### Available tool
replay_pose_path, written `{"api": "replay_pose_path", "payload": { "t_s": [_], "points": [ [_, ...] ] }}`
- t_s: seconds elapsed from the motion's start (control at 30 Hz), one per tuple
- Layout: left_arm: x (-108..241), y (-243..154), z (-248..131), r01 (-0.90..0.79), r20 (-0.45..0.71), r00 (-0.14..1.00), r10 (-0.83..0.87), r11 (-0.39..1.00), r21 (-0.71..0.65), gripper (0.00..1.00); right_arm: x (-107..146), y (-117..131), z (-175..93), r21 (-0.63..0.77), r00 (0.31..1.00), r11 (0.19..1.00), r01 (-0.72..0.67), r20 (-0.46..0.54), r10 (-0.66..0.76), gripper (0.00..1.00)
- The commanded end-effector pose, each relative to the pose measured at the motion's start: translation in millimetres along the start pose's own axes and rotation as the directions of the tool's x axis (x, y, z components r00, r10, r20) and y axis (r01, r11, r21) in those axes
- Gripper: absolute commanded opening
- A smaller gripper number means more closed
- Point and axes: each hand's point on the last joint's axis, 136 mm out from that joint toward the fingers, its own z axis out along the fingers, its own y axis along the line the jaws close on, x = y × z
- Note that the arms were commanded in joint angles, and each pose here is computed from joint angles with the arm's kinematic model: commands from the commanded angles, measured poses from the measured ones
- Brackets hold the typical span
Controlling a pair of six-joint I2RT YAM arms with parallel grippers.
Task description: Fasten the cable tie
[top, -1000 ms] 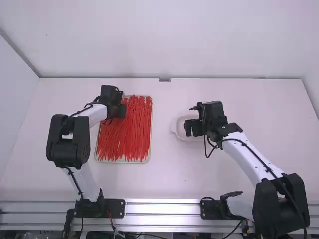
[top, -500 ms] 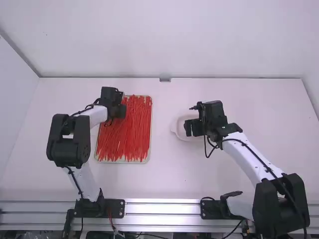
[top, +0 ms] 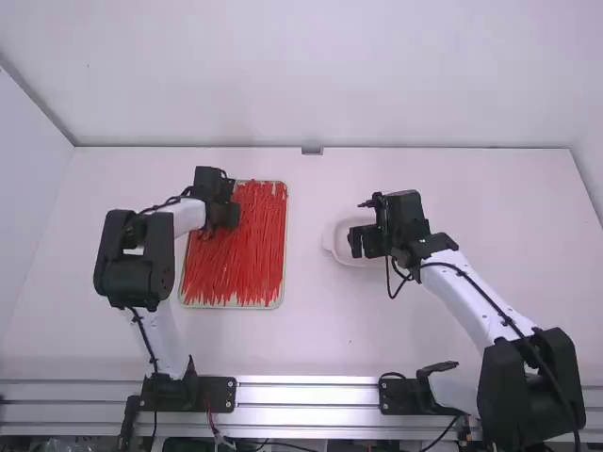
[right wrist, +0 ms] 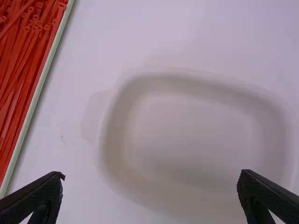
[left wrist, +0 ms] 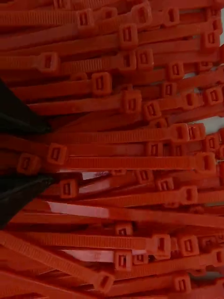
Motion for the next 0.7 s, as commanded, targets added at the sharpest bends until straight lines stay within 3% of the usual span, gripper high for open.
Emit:
{"api": "replay_pose_path", "payload": {
  "t_s": [0.0,0.17,0.67],
  "points": [
    [-12,-2,-2,-0.001,0.009,1.0,0.001,1.0,0.011,0.27,-16,4,-5,-0.007,0.999,1.0,0.013,0.034,-0.013,1.0],
    [-23,7,-8,0.033,0.011,0.999,-0.032,0.999,-0.041,0.29,-16,3,-5,-0.006,0.999,1.0,0.012,0.034,-0.012,1.0],
    [-17,-4,-7,0.033,-0.011,0.999,-0.033,0.999,0.02,0.21,-16,3,-5,-0.006,0.999,1.0,0.012,0.034,-0.012,1.0]
  ]
}}
